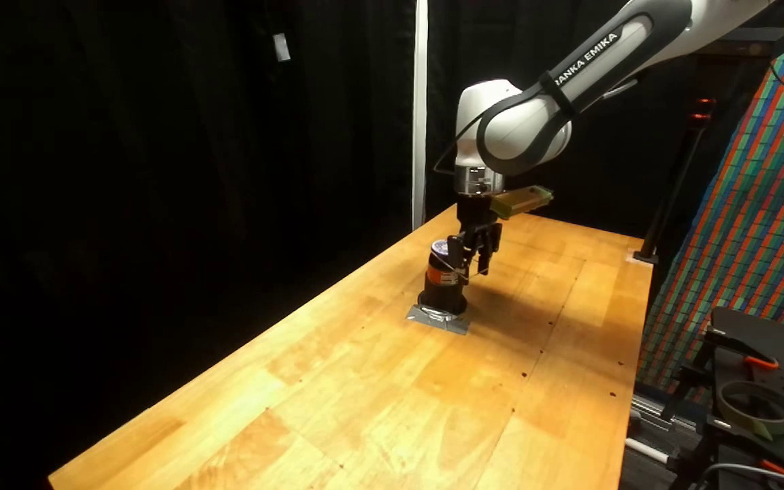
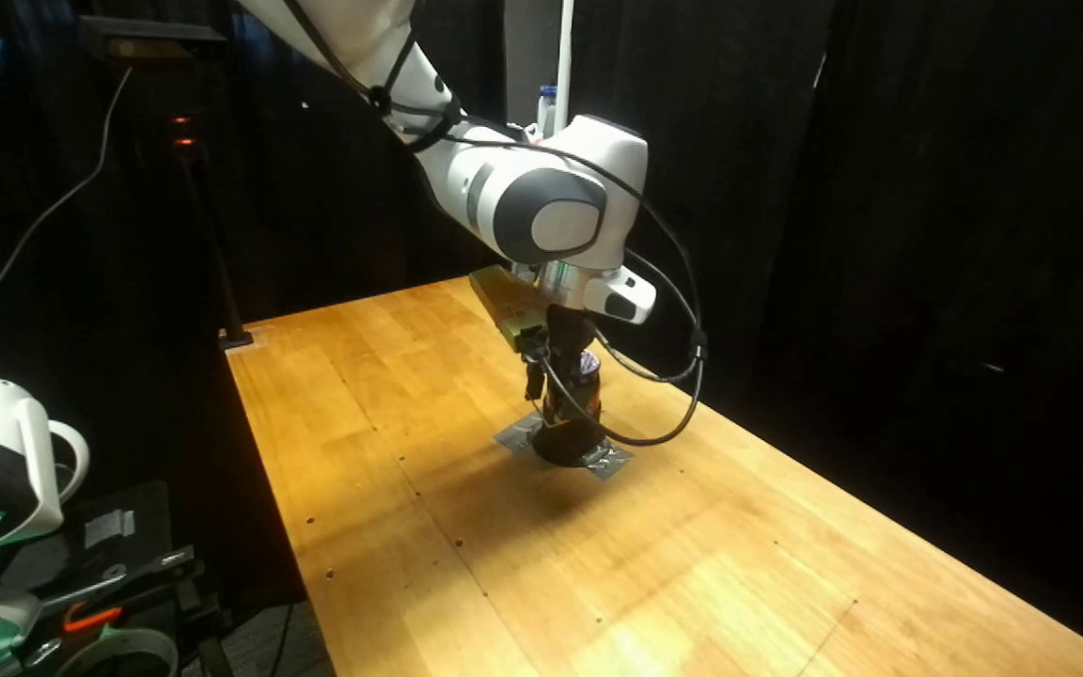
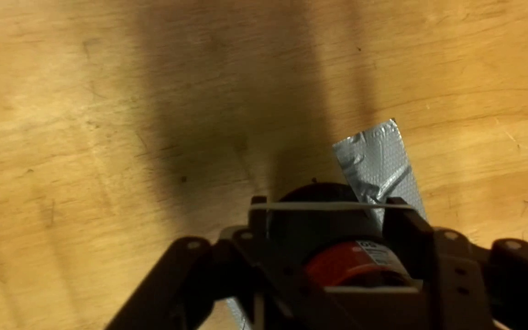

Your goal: Put the rubber band around the brown cup

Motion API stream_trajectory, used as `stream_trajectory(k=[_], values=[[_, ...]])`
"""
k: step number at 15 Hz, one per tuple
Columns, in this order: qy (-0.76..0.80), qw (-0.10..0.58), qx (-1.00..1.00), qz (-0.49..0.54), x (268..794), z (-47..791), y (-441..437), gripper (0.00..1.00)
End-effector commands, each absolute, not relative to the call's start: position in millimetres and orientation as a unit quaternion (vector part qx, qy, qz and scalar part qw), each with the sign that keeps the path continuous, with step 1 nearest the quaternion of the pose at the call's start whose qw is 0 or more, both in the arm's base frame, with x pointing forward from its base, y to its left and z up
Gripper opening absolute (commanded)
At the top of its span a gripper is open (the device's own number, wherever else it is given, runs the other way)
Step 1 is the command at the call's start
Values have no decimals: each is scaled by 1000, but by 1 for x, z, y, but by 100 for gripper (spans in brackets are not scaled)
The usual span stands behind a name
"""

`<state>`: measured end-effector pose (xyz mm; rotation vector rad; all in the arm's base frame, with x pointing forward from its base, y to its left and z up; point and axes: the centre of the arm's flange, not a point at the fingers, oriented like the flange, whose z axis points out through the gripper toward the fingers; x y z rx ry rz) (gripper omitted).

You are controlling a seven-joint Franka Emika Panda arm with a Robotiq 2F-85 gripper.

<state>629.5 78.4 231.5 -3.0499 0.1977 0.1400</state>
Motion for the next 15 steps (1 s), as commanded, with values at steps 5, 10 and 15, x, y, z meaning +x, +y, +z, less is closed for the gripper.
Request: stream_trajectory(k=[5,10,15], values=[[71,90,-992,-57,567,267,57,6],[83,138,-968,-194,533,277,53,1],[81,165,-947,-264,511,277,64,1]])
